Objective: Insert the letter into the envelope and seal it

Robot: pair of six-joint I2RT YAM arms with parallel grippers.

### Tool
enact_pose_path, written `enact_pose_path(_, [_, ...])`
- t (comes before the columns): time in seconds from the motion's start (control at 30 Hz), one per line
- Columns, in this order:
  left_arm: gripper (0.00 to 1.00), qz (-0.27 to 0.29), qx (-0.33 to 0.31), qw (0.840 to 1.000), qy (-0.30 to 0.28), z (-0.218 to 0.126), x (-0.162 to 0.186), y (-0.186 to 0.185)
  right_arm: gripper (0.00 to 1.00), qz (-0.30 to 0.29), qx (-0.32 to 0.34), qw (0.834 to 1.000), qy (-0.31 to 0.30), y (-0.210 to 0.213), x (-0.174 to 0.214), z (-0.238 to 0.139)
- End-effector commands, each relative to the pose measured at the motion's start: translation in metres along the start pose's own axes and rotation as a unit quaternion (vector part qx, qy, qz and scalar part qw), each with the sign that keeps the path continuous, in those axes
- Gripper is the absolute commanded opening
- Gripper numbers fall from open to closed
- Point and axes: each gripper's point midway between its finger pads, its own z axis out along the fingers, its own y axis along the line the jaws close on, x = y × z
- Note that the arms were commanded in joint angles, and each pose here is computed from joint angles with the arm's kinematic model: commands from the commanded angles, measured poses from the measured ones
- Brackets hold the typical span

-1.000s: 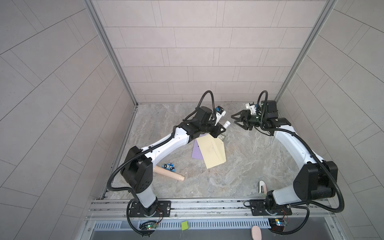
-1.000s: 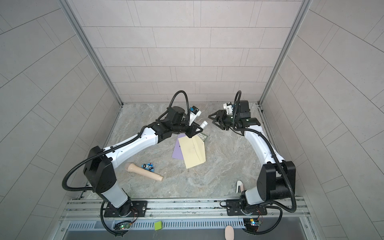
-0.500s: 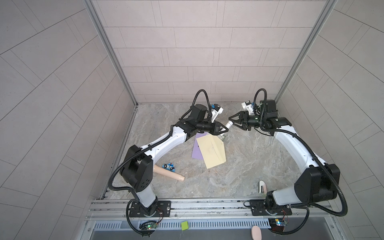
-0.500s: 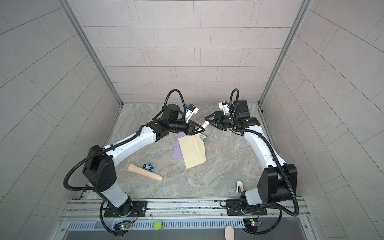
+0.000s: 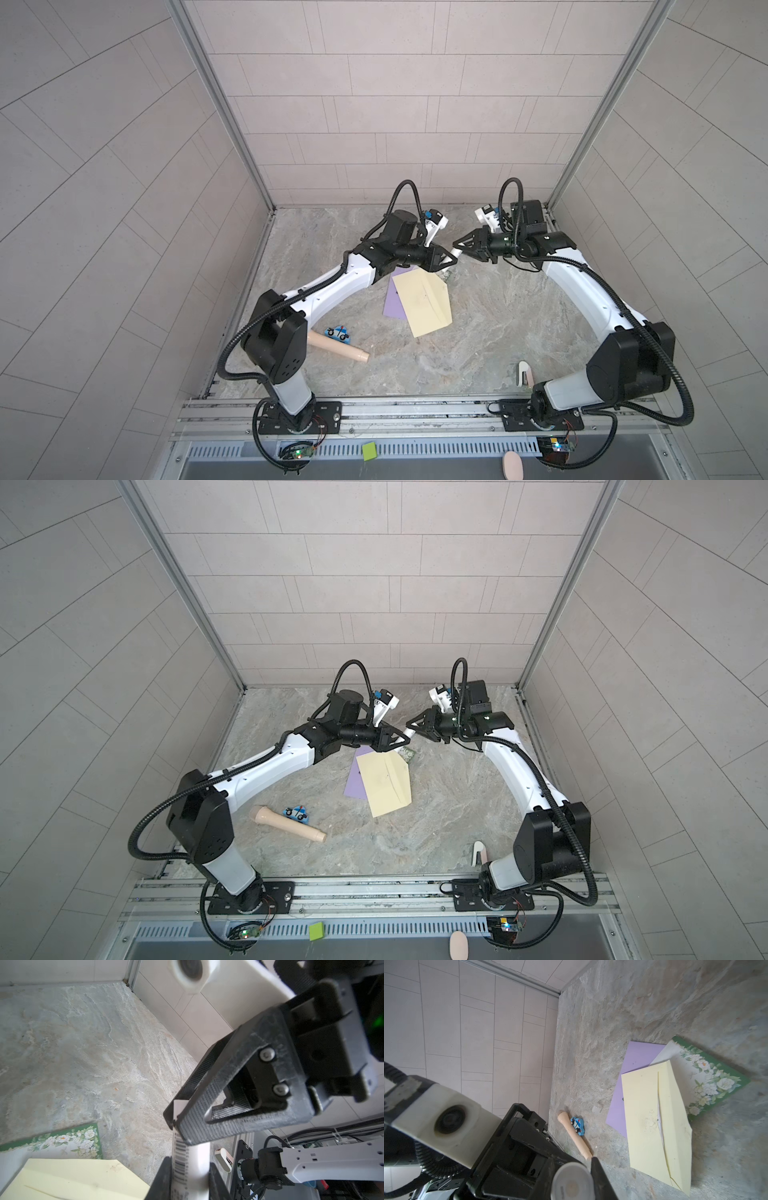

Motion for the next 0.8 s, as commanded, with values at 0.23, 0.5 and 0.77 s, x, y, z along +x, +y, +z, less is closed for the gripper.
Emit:
enact_pose_path(0.23, [0.00, 0.309, -0.226, 0.924, -0.010, 0.019, -0.007, -0.037, 0.00, 0.134, 0.176, 0.974, -0.039, -0.073, 0.008, 0.031])
enact_pose_path(0.5, [0.00, 0.279, -0.188, 0.941, -0.032, 0.016, -0.009, -0.045, 0.01, 0.144, 0.124, 0.980, -0.051, -0.057, -0.002, 0.035])
enact_pose_path(0.77, [0.00, 0.101, -0.011, 0.995, 0.005, 0.001, -0.013, -0.038, 0.51, 0.050, -0.004, 0.999, -0.014, -0.005, -0.013, 0.010])
